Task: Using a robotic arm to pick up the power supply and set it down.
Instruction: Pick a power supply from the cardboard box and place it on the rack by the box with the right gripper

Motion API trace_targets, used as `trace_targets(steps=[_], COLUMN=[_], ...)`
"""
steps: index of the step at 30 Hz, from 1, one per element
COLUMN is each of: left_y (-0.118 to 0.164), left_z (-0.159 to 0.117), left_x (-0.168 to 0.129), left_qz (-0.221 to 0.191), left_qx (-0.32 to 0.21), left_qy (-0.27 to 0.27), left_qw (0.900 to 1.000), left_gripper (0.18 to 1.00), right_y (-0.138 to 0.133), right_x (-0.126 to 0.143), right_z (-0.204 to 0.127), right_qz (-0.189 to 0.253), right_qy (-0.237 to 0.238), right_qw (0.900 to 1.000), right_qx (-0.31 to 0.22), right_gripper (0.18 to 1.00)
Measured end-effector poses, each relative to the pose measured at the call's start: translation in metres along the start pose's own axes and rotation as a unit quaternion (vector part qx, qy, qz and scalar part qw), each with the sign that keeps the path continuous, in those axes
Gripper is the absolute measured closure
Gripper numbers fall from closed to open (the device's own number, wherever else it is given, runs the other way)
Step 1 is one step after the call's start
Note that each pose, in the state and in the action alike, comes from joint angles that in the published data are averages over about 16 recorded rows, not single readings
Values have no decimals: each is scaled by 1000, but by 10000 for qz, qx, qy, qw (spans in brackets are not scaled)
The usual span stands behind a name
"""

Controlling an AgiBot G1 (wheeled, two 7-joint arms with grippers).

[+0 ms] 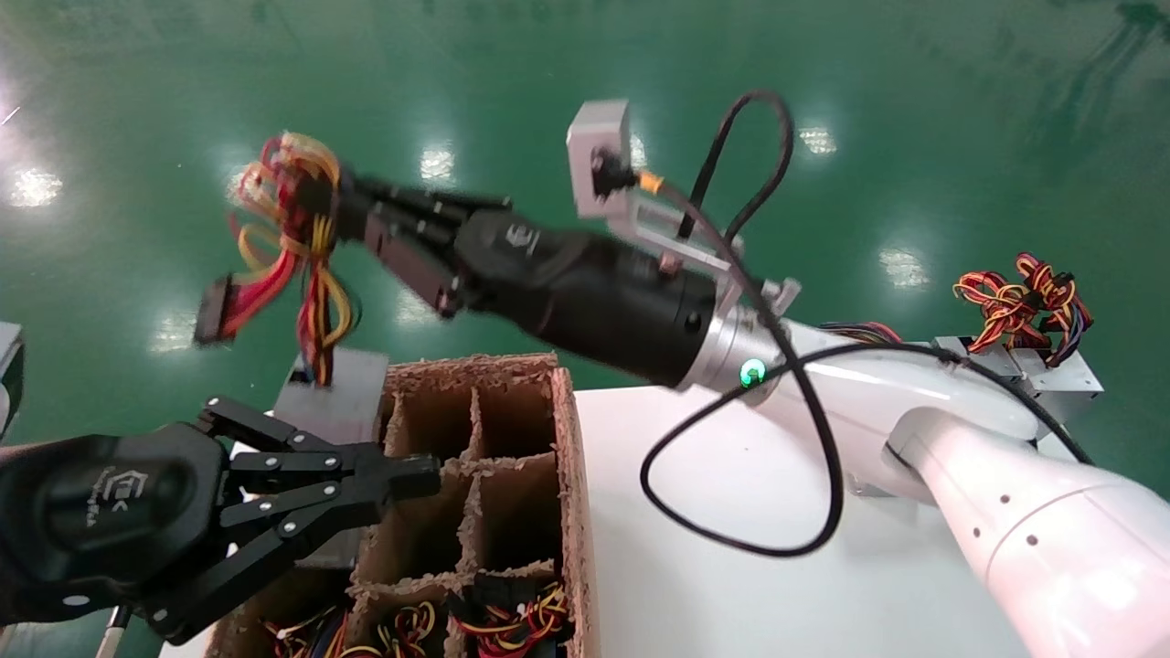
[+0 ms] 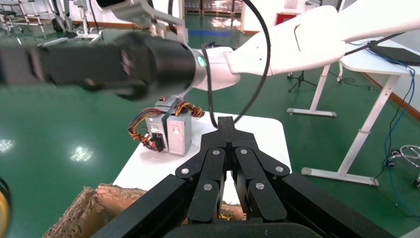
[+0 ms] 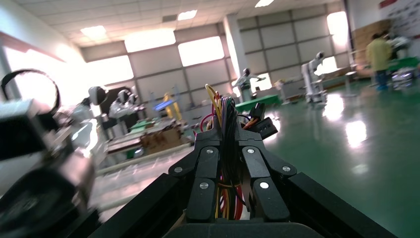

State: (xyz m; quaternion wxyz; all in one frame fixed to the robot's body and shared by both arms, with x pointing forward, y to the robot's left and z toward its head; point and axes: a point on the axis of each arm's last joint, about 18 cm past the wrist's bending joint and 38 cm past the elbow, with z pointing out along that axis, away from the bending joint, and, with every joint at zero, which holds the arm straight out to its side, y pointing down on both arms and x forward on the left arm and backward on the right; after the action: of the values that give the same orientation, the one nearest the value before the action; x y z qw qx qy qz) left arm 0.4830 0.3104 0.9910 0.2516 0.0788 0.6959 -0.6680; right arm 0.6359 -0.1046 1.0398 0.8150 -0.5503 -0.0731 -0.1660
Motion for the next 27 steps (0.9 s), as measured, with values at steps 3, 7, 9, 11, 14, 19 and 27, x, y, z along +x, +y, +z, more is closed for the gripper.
trace_targets(steps=[3, 7, 9, 11, 14, 19, 27], left_y=[0, 0, 0, 0, 0, 0, 0], left_z=[0, 0, 0, 0, 0, 0, 0], left_x=[0, 0, 0, 0, 0, 0, 0], left_qz=[0, 0, 0, 0, 0, 0, 0], left_qx=[0, 0, 0, 0, 0, 0, 0], left_qy=[0, 0, 0, 0, 0, 0, 0], left_qw=[10000, 10000, 10000, 10000, 10000, 10000, 10000], left_gripper=[993, 993, 993, 993, 993, 993, 993], right_y=[-14, -36, -49, -62, -83, -119, -169], right_x=[7, 15, 20, 25, 34, 49, 66], right_z=[0, -4, -8, -15, -30, -67, -150], right_qz=[-98, -306, -440, -595, -861, -1357, -2042], right_qy=[117, 249, 328, 425, 609, 1027, 1910], right_qw=[9997, 9984, 9972, 9955, 9921, 9832, 9598], right_qx=[168, 405, 511, 597, 683, 661, 230], right_gripper=[968, 969, 969, 969, 969, 970, 971])
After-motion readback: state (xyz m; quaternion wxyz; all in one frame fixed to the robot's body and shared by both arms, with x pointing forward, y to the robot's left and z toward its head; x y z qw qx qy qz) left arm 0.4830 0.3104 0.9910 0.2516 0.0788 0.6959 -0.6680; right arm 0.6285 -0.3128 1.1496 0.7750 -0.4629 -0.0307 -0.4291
